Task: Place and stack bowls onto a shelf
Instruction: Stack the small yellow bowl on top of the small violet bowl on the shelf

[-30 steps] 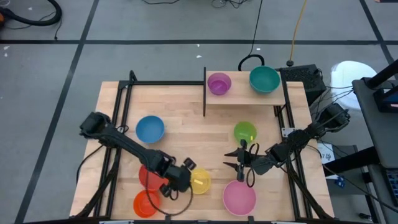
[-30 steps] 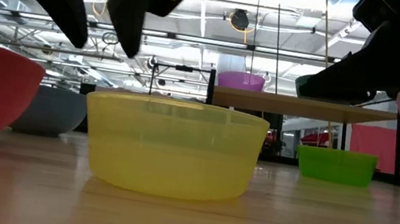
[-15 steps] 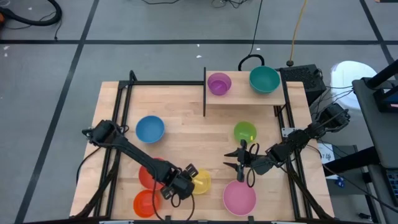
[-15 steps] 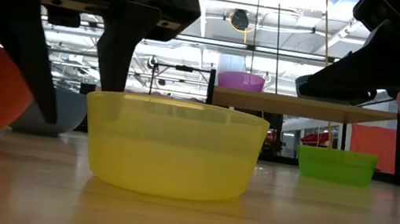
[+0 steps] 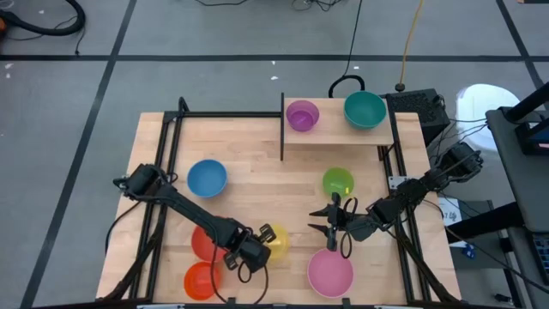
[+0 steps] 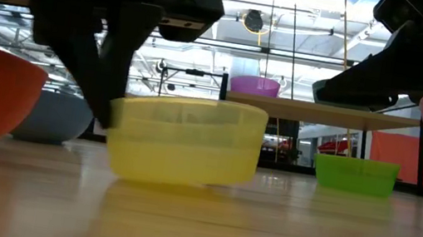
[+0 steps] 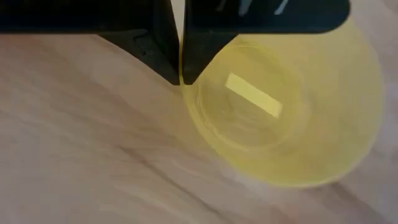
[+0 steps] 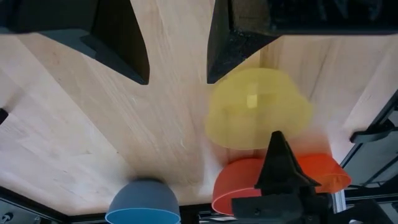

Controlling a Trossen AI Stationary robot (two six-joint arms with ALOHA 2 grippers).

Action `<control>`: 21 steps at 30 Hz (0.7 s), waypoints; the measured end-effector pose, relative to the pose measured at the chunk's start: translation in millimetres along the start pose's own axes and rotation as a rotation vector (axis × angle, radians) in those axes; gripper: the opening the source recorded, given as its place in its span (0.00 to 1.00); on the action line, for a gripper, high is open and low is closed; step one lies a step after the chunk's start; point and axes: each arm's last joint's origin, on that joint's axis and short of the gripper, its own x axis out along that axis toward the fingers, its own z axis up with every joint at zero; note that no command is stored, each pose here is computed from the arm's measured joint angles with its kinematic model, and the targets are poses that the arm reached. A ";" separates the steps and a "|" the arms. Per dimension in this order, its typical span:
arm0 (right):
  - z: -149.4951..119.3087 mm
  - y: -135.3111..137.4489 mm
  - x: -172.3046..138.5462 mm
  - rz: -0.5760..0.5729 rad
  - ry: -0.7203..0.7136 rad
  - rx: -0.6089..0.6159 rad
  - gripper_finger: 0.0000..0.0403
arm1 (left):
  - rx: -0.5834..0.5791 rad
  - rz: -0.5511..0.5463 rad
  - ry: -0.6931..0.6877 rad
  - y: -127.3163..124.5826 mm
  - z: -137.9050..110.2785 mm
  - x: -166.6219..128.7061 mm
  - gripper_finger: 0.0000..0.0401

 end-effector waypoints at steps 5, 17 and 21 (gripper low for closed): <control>0.1 0.1 0.0 0.000 -0.001 0.002 0.39 | -0.011 0.004 0.013 9.3 -5.5 -0.2 0.03; 1.8 0.2 0.0 -0.012 -0.021 0.014 0.39 | -0.120 0.015 0.100 56.9 -9.5 -40.6 0.02; 2.5 0.3 -0.9 -0.050 -0.045 0.016 0.39 | -0.165 0.038 0.125 78.2 -15.7 -57.4 0.03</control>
